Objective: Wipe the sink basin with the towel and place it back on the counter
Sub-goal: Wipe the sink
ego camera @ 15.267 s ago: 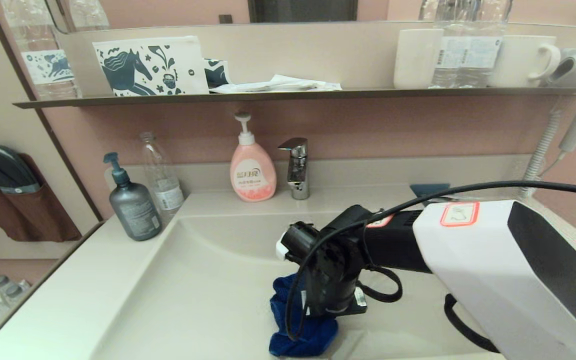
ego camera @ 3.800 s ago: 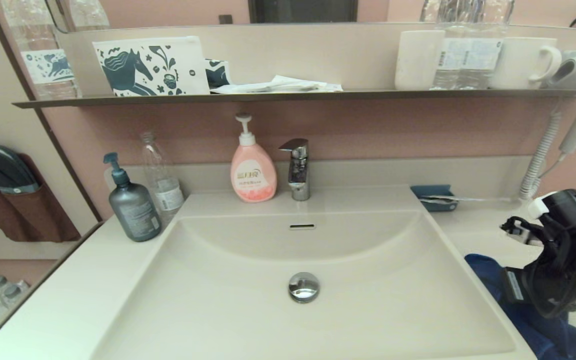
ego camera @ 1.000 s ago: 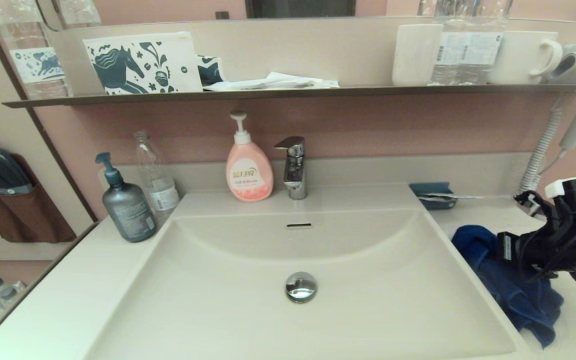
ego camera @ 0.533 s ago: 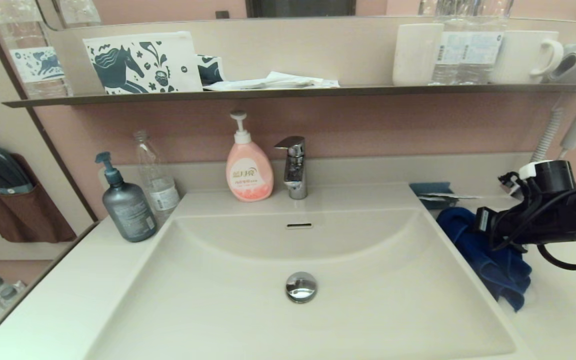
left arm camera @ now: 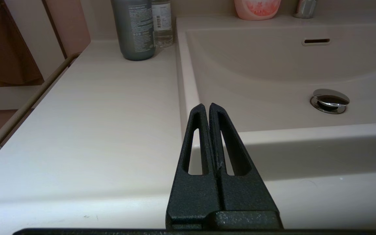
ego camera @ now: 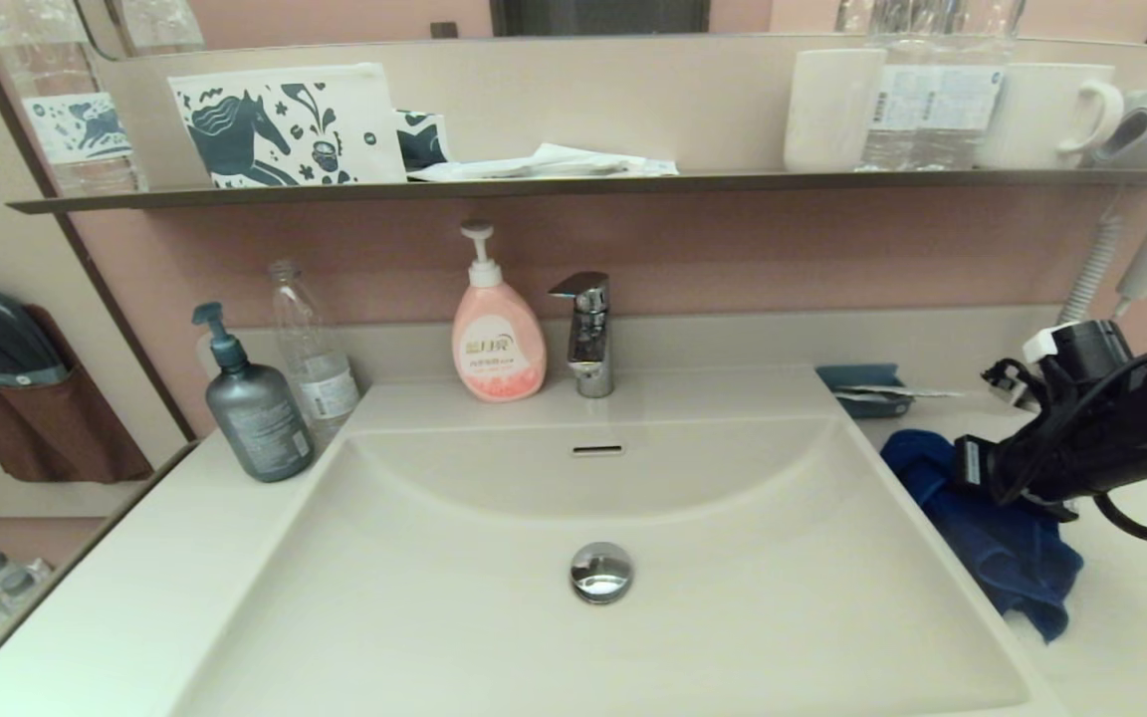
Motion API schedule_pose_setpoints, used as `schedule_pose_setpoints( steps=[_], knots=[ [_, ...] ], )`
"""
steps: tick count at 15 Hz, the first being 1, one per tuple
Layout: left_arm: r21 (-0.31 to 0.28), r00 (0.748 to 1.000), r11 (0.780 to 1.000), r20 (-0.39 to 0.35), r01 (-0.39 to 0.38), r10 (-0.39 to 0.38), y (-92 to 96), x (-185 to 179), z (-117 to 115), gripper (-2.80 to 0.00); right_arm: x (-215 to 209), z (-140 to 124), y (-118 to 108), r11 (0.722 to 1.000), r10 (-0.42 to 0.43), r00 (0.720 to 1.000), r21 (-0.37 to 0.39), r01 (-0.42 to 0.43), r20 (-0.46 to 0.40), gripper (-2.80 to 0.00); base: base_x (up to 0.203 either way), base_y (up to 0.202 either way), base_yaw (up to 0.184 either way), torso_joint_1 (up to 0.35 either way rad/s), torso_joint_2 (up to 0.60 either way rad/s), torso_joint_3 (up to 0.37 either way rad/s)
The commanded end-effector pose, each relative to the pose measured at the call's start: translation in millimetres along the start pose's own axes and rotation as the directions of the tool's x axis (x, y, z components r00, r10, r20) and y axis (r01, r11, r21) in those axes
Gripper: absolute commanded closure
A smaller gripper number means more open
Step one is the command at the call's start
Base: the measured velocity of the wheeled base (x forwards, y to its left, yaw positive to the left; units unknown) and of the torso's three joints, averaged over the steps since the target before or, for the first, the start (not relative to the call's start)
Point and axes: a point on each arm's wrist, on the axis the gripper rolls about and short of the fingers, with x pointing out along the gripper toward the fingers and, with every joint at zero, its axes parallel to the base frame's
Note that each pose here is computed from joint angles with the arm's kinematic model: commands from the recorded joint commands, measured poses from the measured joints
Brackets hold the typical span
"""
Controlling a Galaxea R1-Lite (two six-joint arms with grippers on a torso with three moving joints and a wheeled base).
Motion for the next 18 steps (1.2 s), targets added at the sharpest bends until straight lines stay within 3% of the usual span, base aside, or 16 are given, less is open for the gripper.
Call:
schedule_pose_setpoints(
  steps=[1, 5, 10, 12, 15, 18],
  knots=[
    [0.000, 1.000, 1.000, -0.001, -0.001, 0.001, 0.0, 0, 0, 0.00, -12, -20, -19, 0.988, -0.153, 0.975, -0.019, 0.152, -0.162, 0.00, 0.000, 0.000, 0.000, 0.000, 0.00, 0.000],
    [0.000, 1.000, 1.000, -0.002, -0.001, 0.001, 0.0, 0, 0, 0.00, -33, -37, -57, 0.962, -0.272, 0.945, -0.056, 0.266, -0.185, 0.00, 0.000, 0.000, 0.000, 0.000, 0.00, 0.000],
    [0.000, 1.000, 1.000, 0.000, -0.001, 0.001, 0.0, 0, 0, 0.00, -60, -34, -119, 0.934, -0.354, 0.923, -0.003, 0.358, -0.149, 0.00, 0.000, 0.000, 0.000, 0.000, 0.00, 0.000],
    [0.000, 1.000, 1.000, 0.000, -0.001, 0.001, 0.0, 0, 0, 0.00, -53, -25, -133, 0.927, -0.370, 0.922, 0.015, 0.374, -0.111, 0.00, 0.000, 0.000, 0.000, 0.000, 0.00, 0.000],
    [0.000, 1.000, 1.000, -0.002, -0.001, 0.001, 0.0, 0, 0, 0.00, -37, -5, -142, 0.927, -0.369, 0.928, 0.046, 0.371, -0.053, 0.00, 0.000, 0.000, 0.000, 0.000, 0.00, 0.000],
    [0.000, 1.000, 1.000, -0.001, -0.001, 0.001, 0.0, 0, 0, 0.00, -16, 15, -113, 0.943, -0.316, 0.948, 0.097, 0.317, -0.027, 0.00, 0.000, 0.000, 0.000, 0.000, 0.00, 0.000]
  ],
)
